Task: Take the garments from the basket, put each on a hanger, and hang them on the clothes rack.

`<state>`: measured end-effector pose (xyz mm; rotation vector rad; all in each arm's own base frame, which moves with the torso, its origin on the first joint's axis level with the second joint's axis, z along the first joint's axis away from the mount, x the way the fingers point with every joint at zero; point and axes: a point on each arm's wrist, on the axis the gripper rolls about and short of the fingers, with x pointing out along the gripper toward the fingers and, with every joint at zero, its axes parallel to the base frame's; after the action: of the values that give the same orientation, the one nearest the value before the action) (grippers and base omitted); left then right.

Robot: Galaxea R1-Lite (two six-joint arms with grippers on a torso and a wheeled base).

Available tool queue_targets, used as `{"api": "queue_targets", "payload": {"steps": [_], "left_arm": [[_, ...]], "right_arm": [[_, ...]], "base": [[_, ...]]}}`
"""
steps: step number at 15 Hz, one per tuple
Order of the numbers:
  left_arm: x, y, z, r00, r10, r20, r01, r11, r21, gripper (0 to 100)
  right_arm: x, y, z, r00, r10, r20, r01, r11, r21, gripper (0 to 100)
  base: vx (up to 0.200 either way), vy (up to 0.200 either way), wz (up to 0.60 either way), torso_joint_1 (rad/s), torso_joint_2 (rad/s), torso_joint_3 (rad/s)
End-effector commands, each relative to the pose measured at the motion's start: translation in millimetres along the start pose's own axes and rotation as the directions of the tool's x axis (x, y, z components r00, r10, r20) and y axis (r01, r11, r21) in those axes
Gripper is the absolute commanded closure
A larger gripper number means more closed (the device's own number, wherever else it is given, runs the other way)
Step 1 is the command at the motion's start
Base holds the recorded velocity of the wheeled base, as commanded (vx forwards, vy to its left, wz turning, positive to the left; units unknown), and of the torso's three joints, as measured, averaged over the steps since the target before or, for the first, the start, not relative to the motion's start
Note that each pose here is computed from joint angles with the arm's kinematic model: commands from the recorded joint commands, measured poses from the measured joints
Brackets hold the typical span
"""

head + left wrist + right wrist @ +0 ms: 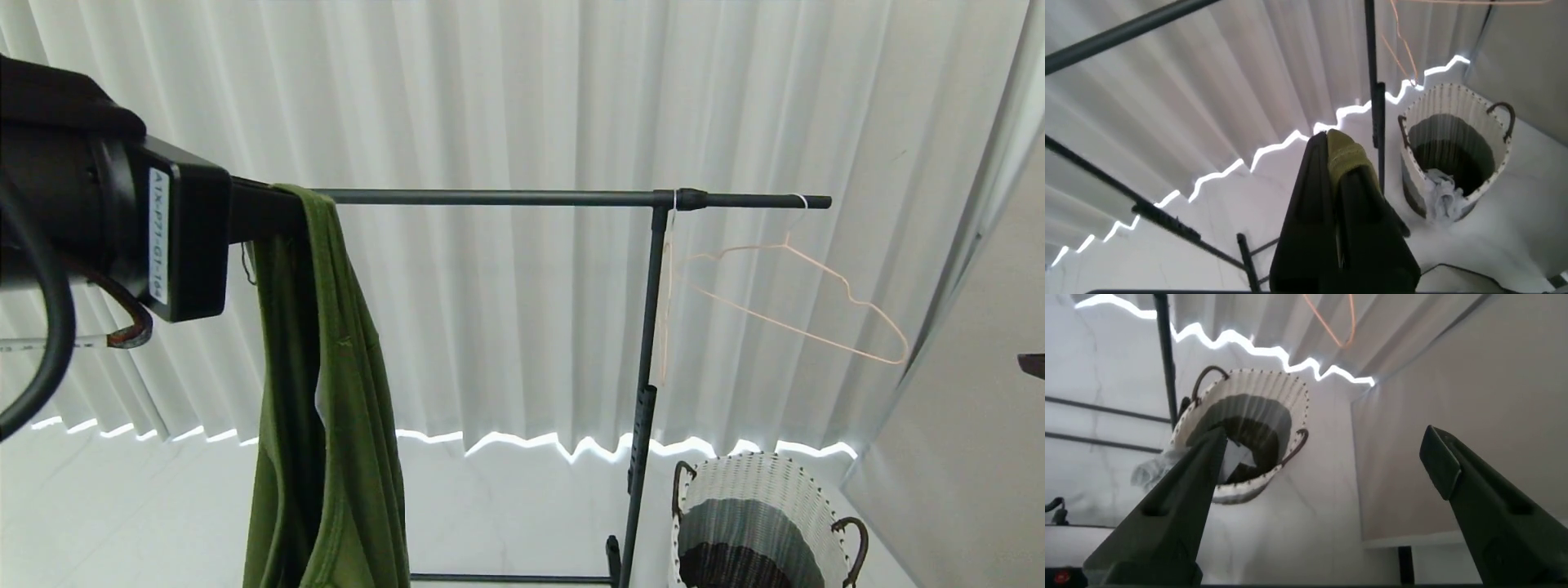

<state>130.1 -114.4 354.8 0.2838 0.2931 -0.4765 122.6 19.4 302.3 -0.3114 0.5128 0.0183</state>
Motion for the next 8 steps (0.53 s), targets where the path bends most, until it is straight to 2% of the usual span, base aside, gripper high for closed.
{"api": "queue_targets", "payload": {"steps": [1,8], "left_arm": [[-0.7,0.2,0.2,1.000,0.001,0.002,-0.001,1.000,0.000,100],[2.2,-1.0,-2.4,1.000,-0.001,-0.012,0.001,1.000,0.004,100]], "right_arm": [[2.0,0.5,0.4,1.000,0.002,-0.006,-0.002,1.000,-0.002,0],[6.1,1.4,0.8,1.000,0.005,-0.019,-0.005,1.000,-0.005,0]], "base": [[0.200,0.000,0.00,-0.002,0.00,0.007],[0.200,0.000,0.00,0.002,0.00,0.002]]}}
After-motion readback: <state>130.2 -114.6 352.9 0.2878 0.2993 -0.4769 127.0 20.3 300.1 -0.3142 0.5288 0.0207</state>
